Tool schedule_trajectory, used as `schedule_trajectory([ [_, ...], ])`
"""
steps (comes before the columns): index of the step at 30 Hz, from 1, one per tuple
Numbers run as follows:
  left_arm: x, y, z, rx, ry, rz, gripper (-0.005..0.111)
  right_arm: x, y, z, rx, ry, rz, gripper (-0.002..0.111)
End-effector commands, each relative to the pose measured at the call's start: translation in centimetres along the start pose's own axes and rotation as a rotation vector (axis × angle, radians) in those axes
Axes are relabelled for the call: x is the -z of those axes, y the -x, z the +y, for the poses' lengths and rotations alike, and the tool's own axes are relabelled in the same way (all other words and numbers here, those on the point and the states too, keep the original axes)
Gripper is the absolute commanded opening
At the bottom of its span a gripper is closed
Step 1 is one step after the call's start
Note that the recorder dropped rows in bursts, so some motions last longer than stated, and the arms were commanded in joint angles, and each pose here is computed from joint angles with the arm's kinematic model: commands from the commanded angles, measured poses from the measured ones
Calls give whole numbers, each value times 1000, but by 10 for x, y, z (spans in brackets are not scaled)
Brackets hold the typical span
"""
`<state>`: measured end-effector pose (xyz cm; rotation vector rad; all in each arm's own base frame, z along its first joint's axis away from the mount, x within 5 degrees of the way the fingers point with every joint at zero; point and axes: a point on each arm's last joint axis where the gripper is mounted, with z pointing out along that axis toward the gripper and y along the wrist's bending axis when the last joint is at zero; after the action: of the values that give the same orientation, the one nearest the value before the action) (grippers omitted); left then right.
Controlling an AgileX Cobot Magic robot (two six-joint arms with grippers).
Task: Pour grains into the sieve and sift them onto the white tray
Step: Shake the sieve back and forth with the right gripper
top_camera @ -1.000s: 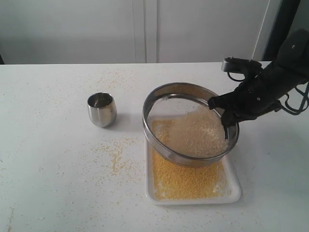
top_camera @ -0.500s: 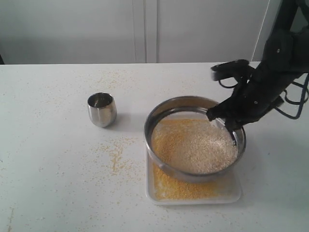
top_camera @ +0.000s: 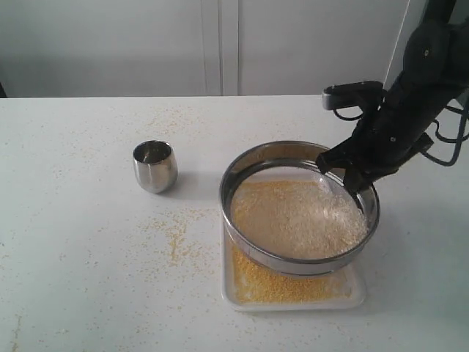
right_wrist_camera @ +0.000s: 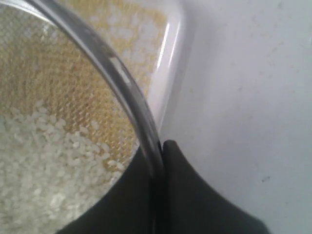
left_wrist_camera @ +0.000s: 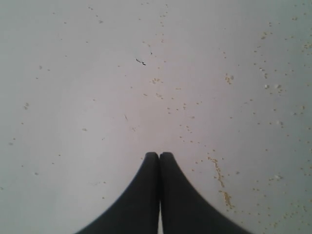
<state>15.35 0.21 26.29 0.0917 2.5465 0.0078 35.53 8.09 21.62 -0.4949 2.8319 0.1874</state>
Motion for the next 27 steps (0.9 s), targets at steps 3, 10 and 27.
schedule_trajectory([
  [3, 0, -3, 0, 8, -4, 8, 0, 15, 3, -3, -37, 43, -22, 0],
  [10, 0, -3, 0, 8, -4, 8, 0, 15, 2, -27, -301, -70, -46, 0],
  [27, 0, -3, 0, 8, -4, 8, 0, 11, 8, -14, -174, -165, -30, 0],
])
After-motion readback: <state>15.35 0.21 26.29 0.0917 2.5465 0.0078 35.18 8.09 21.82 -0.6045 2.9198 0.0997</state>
